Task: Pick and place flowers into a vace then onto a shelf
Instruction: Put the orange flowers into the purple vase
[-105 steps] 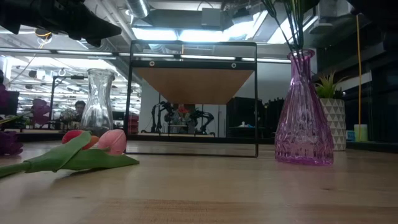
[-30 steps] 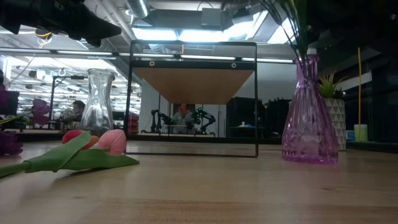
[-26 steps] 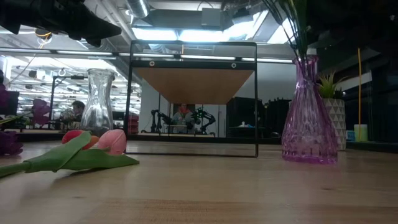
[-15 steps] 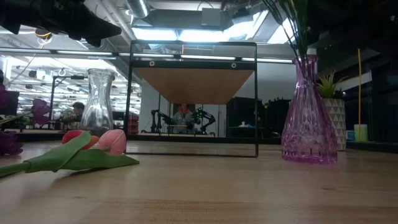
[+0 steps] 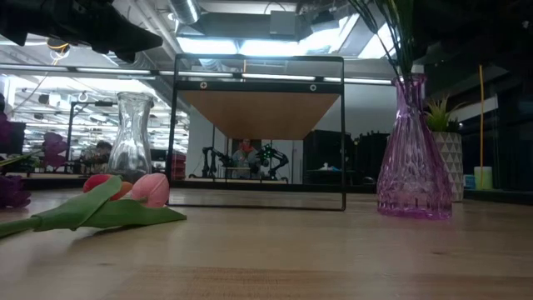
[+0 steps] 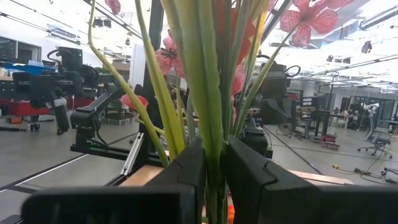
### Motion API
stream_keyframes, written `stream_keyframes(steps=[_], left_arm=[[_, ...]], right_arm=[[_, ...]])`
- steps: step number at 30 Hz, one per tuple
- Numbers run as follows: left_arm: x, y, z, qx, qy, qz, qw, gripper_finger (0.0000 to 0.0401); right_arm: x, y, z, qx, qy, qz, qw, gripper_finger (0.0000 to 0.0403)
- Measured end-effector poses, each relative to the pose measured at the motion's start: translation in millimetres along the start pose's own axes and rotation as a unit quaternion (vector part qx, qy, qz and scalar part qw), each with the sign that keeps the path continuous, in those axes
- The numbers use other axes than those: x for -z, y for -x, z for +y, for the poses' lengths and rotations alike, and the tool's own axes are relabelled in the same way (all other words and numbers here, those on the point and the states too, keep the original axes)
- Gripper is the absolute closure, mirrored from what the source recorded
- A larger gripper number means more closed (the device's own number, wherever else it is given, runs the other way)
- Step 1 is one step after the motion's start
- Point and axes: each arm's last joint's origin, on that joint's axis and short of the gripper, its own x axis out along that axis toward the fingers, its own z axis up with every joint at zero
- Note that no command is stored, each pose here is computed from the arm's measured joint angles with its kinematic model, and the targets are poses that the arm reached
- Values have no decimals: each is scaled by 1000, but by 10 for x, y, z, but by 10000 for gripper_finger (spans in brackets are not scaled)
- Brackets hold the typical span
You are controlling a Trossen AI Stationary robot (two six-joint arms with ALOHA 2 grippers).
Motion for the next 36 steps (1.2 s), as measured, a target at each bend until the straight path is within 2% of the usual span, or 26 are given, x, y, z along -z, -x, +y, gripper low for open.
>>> stream_keyframes(steps=[13,27,36], left_arm=[[0,0,0,0,0,0,1000,397],[-1,0,0,0,0,0,1000,397],[-1,0,0,0,0,0,1000,397]], right_arm=[[14,0,2,-1,5,7,1000,337],[33,2,5,-3,17,20,1000,231],[34,15,3,-7,-9,50,999,216]])
